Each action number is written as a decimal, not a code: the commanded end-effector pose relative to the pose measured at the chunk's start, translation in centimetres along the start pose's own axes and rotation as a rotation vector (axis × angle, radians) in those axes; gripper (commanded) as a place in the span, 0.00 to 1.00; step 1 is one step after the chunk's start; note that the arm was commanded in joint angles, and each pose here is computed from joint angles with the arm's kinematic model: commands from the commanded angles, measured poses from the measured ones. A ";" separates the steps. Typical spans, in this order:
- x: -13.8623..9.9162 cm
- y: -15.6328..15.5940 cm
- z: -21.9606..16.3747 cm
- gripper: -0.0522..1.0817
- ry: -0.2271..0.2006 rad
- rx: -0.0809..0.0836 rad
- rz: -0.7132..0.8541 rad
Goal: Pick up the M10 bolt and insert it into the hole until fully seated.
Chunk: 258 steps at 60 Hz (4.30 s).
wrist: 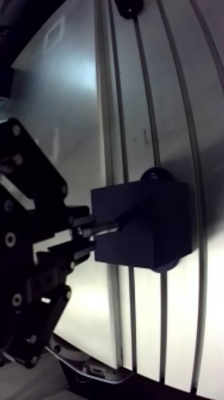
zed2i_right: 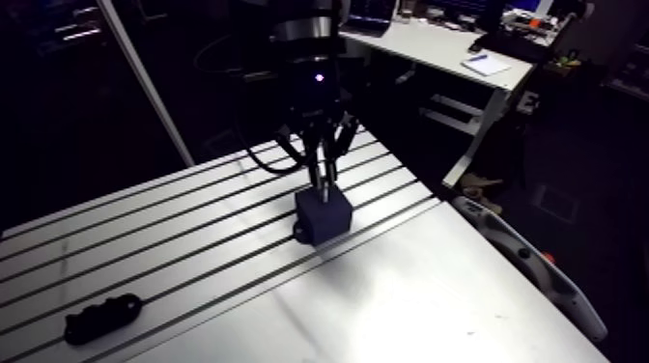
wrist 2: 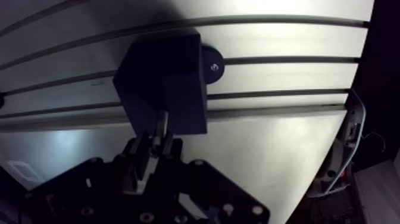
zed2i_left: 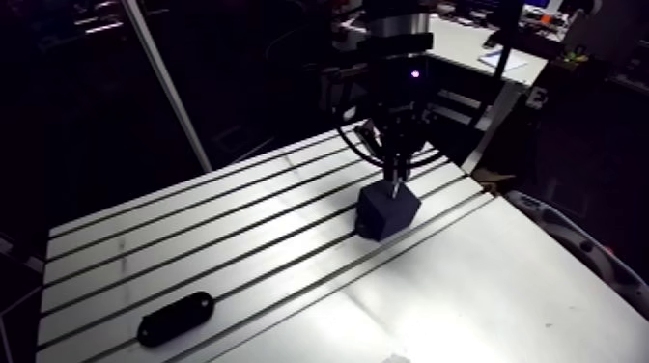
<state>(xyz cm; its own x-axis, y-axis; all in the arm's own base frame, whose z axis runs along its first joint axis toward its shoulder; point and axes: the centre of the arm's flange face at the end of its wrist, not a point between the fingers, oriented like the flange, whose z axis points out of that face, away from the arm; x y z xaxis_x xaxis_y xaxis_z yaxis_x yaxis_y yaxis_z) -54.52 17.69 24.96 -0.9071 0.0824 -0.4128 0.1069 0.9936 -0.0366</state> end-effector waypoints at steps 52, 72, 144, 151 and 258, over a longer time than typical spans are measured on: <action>-0.2 -0.1 -0.3 0.99 0.006 -0.003 0.002; -0.1 -0.2 -0.2 0.99 0.004 -0.003 0.001; 0.2 -0.1 0.3 0.99 0.008 -0.005 0.004; 0.2 -0.2 0.3 0.99 0.007 -0.005 0.002; -0.8 -0.4 -0.4 0.05 0.129 -0.053 0.011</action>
<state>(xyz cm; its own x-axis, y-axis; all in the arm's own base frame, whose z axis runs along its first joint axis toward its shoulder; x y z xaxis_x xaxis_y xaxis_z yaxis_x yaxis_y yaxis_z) -53.97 17.20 24.64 -0.9282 0.0873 -0.3616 0.0993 0.9950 -0.0147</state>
